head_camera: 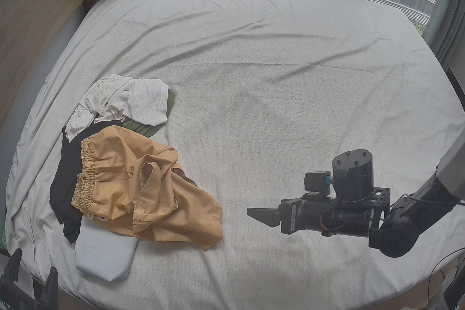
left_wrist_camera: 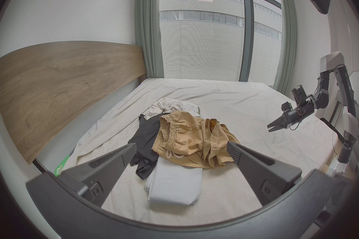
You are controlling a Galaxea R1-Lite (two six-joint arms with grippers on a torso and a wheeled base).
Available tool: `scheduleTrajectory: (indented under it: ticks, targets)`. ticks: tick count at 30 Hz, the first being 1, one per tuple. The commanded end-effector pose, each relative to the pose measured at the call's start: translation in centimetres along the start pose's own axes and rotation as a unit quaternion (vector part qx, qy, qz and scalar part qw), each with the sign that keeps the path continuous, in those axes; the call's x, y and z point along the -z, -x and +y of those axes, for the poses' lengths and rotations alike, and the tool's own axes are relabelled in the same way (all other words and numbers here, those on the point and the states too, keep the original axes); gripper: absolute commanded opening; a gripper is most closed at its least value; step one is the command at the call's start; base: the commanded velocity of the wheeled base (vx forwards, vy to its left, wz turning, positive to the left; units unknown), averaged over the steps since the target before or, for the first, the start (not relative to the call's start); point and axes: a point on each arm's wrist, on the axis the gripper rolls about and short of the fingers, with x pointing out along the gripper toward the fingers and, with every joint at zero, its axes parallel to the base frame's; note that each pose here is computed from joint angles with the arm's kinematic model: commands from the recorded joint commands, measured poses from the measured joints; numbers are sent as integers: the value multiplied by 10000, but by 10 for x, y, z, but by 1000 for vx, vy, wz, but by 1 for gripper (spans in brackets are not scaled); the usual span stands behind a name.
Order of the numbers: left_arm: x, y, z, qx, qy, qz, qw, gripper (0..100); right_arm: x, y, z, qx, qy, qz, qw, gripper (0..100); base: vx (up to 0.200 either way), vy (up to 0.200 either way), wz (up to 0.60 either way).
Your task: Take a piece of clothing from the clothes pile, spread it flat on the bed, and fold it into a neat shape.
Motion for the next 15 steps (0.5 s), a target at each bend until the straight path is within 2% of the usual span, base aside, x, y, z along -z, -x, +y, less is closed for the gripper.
scheduleTrajectory:
  ticks: [1,9,15]
  targets:
    - [5,0,0,-8,2,21,10000,100,9,-18,3,-74,26,133,9999,100,0,0,0]
    - [5,0,0,-8,9,21,10000,100,19,-45,7,-211,70,270,9994,100,0,0,0]
    - [5,0,0,-8,9,21,10000,100,20,-58,15,-374,-103,261,9989,100,0,0,0]
